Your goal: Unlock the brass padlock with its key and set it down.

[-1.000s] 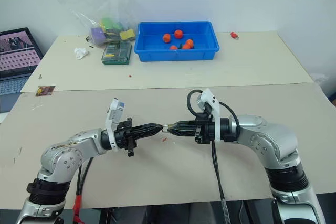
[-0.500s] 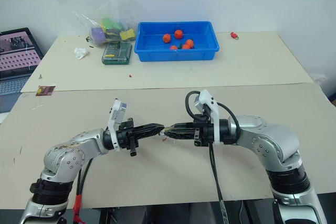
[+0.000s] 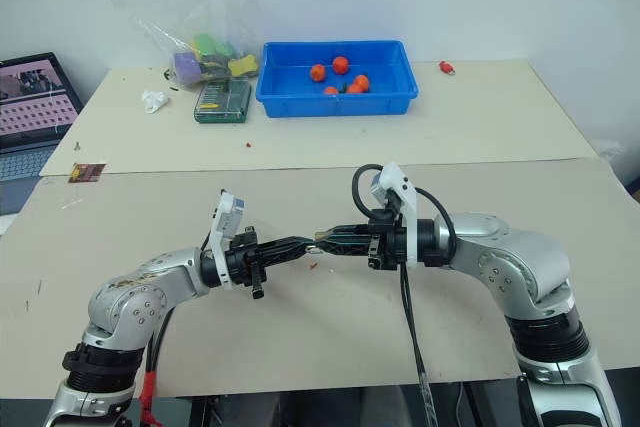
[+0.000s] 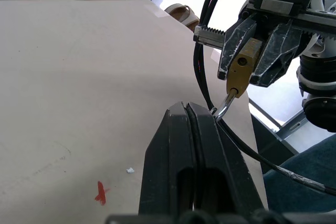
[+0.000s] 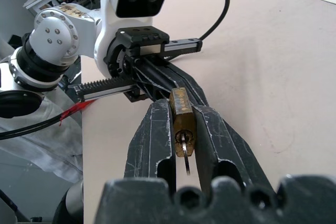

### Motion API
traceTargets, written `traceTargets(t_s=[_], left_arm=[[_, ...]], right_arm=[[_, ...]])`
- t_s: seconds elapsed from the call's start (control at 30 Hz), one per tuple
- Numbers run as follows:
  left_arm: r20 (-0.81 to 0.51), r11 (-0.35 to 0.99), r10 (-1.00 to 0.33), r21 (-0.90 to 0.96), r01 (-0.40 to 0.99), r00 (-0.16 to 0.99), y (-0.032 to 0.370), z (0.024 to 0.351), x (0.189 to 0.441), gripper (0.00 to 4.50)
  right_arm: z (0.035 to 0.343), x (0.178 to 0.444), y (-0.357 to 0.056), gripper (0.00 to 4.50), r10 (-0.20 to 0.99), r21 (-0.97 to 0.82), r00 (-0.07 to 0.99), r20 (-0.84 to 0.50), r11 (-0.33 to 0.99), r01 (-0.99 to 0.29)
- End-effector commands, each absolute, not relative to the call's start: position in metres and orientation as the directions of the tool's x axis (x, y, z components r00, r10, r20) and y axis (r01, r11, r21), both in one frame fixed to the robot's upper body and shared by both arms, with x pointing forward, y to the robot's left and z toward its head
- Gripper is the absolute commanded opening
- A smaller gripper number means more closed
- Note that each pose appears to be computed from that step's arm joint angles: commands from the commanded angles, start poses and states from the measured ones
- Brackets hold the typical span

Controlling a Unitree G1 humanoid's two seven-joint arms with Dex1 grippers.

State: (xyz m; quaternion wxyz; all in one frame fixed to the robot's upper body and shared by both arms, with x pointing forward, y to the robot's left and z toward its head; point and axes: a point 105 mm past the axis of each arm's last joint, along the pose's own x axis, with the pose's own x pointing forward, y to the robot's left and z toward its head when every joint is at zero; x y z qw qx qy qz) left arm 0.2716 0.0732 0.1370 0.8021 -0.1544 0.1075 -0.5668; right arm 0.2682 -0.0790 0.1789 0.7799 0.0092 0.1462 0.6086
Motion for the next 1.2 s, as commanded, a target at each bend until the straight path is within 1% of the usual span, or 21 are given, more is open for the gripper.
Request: traceTargets(t_s=[0.03,0.4,0.5,0.53,0.63,0.67,0.7,0.73,0.77,0.8,0.83,0.9,0.93,0.97,1.0,1.03,1.07,1.2], left_arm=[[0.029,0.301,-0.943,-0.342,0.89,0.33,0.073,0.144,0.268,0.07],[0.009,0.313,-0.942,-0.343,0.886,0.336,0.074,0.138,0.267,0.07],[0.01,0.309,-0.943,-0.344,0.887,0.332,0.074,0.139,0.266,0.84],[0.011,0.304,-0.945,-0.344,0.888,0.327,0.075,0.14,0.266,1.16],[0.009,0.293,-0.95,-0.334,0.896,0.314,0.077,0.142,0.263,2.45],[0.006,0.291,-0.951,-0.33,0.898,0.31,0.078,0.143,0.262,2.72],[0.002,0.288,-0.953,-0.318,0.903,0.304,0.08,0.145,0.26,3.2],[-0.003,0.287,-0.954,-0.31,0.906,0.301,0.082,0.146,0.259,3.63],[-0.008,0.289,-0.954,-0.296,0.91,0.3,0.084,0.147,0.258,3.94],[-0.016,0.289,-0.955,-0.284,0.914,0.297,0.087,0.149,0.256,4.41],[-0.026,0.288,-0.956,-0.269,0.919,0.292,0.089,0.15,0.254,4.48],[-0.073,0.306,-0.952,-0.193,0.932,0.297,0.094,0.15,0.252,4.48],[-0.13,0.332,-0.939,-0.106,0.937,0.318,0.099,0.146,0.253,4.48],[-0.216,0.346,-0.914,0.026,0.938,0.343,0.104,0.137,0.254,4.48],[-0.301,0.326,-0.881,0.172,0.93,0.365,0.11,0.127,0.255,4.48],[-0.343,0.293,-0.865,0.249,0.923,0.367,0.113,0.122,0.253,4.48],[-0.356,0.273,-0.858,0.296,0.915,0.37,0.115,0.119,0.252,4.48],[-0.281,0.303,-0.851,0.427,0.852,0.444,0.116,0.13,0.259,4.48]], right_arm=[[0.191,0.267,-0.079,0.21,0.96,0.146,0.212,-0.183,0.24,-0.96],[0.192,0.275,-0.111,0.21,0.941,0.125,0.237,-0.24,0.272,-0.954],[0.195,0.28,-0.116,0.21,0.937,0.115,0.255,-0.238,0.287,-0.951],[0.196,0.281,-0.116,0.21,0.937,0.112,0.258,-0.237,0.29,-0.951],[0.197,0.283,-0.114,0.21,0.939,0.11,0.252,-0.236,0.283,-0.953],[0.197,0.283,-0.113,0.21,0.94,0.111,0.248,-0.236,0.279,-0.954],[0.197,0.283,-0.111,0.21,0.942,0.113,0.24,-0.236,0.272,-0.956],[0.197,0.283,-0.11,0.21,0.943,0.115,0.233,-0.236,0.265,-0.957],[0.197,0.283,-0.108,0.21,0.945,0.118,0.225,-0.237,0.258,-0.959],[0.196,0.283,-0.106,0.21,0.947,0.12,0.216,-0.239,0.25,-0.961],[0.195,0.284,-0.105,0.21,0.947,0.124,0.21,-0.242,0.245,-0.961],[0.19,0.287,-0.103,0.21,0.945,0.15,0.203,-0.256,0.246,-0.958],[0.181,0.291,-0.103,0.21,0.932,0.192,0.2,-0.303,0.266,-0.945],[0.17,0.295,-0.104,0.21,0.914,0.236,0.201,-0.351,0.295,-0.926],[0.16,0.299,-0.106,0.21,0.895,0.268,0.198,-0.401,0.321,-0.908],[0.152,0.301,-0.107,0.21,0.882,0.281,0.191,-0.431,0.331,-0.901],[0.148,0.303,-0.107,0.21,0.877,0.289,0.179,-0.446,0.33,-0.899],[0.143,0.315,-0.099,0.21,0.885,0.387,0.122,-0.448,0.315,-0.867]])
